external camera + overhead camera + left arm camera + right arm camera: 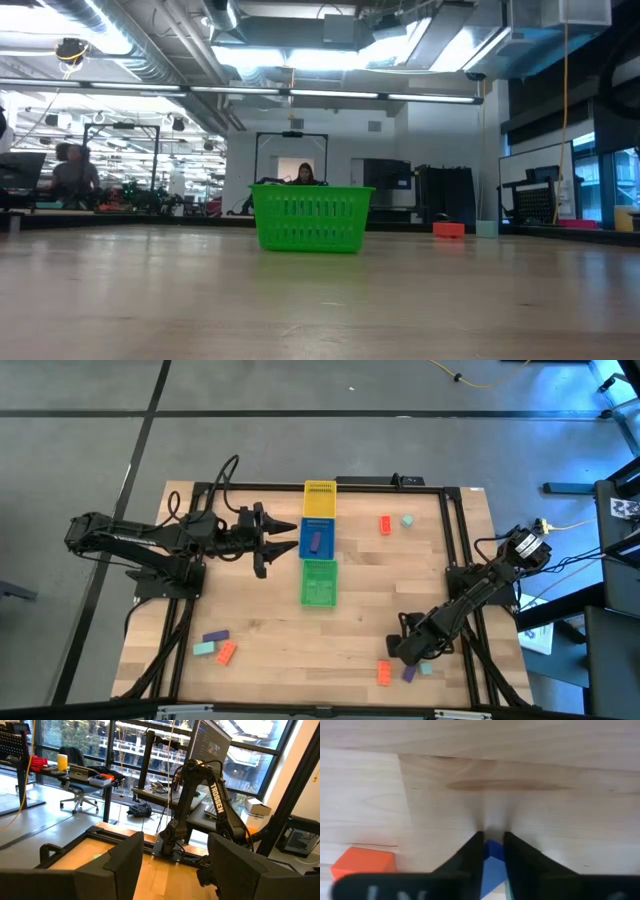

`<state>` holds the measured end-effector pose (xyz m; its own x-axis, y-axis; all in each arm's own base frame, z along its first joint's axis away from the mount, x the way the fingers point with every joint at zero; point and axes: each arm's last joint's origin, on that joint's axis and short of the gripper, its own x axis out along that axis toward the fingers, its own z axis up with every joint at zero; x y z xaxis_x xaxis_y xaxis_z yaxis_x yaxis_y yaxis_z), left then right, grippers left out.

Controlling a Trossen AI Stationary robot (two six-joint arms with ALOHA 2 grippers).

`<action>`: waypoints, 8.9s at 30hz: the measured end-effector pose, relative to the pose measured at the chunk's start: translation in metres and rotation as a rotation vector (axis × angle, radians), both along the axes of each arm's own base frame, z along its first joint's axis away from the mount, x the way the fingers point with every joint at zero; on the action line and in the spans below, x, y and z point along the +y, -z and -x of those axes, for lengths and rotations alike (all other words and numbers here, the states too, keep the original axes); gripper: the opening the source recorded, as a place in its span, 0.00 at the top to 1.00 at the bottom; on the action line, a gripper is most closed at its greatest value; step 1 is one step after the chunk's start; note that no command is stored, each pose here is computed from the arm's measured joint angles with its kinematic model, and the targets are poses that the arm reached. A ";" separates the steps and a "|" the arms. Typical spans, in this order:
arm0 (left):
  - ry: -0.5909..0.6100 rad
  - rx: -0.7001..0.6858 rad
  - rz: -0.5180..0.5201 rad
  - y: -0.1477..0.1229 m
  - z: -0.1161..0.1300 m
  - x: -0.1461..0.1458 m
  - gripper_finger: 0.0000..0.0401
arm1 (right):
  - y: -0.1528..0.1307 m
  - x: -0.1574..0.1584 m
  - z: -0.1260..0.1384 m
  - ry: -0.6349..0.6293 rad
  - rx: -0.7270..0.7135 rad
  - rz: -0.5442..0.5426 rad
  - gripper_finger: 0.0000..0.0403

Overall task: Sort & place blocks by color
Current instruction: Put the right violet block into the blue basket

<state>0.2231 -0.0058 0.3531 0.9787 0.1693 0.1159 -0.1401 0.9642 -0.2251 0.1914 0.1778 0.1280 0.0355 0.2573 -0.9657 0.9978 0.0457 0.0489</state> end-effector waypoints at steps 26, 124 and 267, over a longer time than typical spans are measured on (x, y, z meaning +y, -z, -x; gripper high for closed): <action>-0.002 0.000 0.000 0.000 0.000 0.000 0.47 | -0.040 -0.014 0.008 -0.154 -0.238 0.067 0.61; -0.051 0.003 -0.014 0.000 0.000 0.005 0.47 | -0.003 0.035 -0.019 -0.038 0.031 0.011 0.67; -0.041 0.001 0.073 0.001 0.000 0.012 0.47 | -0.054 -0.295 -0.199 -0.281 -0.591 0.534 0.60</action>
<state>0.2232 0.0064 0.3517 0.9709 0.2172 0.1009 -0.1793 0.9386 -0.2948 0.3907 -0.1175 0.1820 0.5759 -0.1536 -0.8030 0.7630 0.4535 0.4605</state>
